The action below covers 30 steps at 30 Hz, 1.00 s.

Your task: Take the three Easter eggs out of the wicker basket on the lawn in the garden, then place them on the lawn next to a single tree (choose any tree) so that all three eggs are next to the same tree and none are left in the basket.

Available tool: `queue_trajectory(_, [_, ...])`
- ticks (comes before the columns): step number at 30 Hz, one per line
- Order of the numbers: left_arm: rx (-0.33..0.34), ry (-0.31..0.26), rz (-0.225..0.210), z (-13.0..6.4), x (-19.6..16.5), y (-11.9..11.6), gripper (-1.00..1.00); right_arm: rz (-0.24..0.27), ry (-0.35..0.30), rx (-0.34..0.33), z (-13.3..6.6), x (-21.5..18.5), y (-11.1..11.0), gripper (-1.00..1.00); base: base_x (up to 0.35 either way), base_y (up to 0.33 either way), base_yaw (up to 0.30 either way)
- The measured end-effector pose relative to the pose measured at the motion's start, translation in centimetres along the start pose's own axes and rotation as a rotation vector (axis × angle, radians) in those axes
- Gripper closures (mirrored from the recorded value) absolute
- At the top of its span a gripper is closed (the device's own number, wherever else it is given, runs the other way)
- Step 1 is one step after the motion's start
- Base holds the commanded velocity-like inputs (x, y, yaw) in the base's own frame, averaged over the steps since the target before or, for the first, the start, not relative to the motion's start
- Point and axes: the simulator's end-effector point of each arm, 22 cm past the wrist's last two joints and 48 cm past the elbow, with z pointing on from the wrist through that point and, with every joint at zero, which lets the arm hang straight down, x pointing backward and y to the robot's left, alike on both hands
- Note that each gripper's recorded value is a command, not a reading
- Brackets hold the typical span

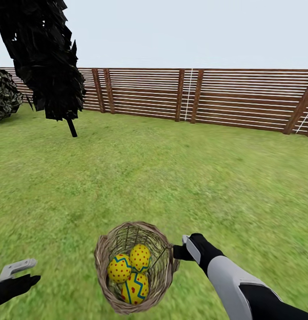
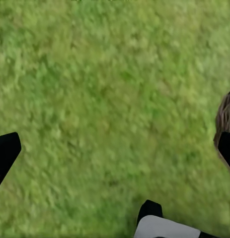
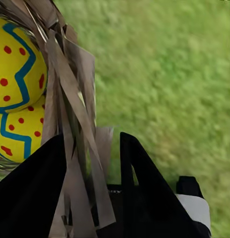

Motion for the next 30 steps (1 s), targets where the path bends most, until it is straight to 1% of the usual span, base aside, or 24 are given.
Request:
queue_trajectory(2, [-0.001, -0.001, -0.001, 0.0, 0.0, 0.0, -1.00, -0.012, 0.001, 0.007, 0.0, 0.1, -0.1, 1.00, 0.000, 0.001, 0.000])
queue_trajectory(7, [-0.001, -0.006, 0.000, 0.0, -0.1, 0.0, -1.00, -0.008, 0.001, 0.000, 0.0, 0.1, 0.2, 1.00, 0.000, 0.000, 0.039])
queue_trajectory(9, [-0.002, -0.006, -0.001, 0.0, -0.1, 0.1, -1.00, -0.017, 0.003, 0.003, 0.1, 0.2, 0.3, 1.00, 0.000, 0.000, 0.214])
queue_trajectory(12, [-0.003, -0.005, -0.001, 0.1, -0.1, 0.1, -1.00, -0.008, 0.006, -0.004, 0.2, 0.3, 0.6, 1.00, 0.000, 0.000, 0.218])
queue_trajectory(14, [-0.003, -0.004, 0.000, 0.1, 0.0, 0.1, -1.00, -0.016, 0.010, -0.003, 0.3, 0.5, 0.7, 1.00, 0.000, 0.000, 0.230])
queue_trajectory(30, [-0.007, 0.010, 0.002, 0.5, 0.5, 0.2, -1.00, -0.010, 0.020, -0.009, 1.0, 1.1, 0.9, 1.00, 0.000, 0.000, 0.266])
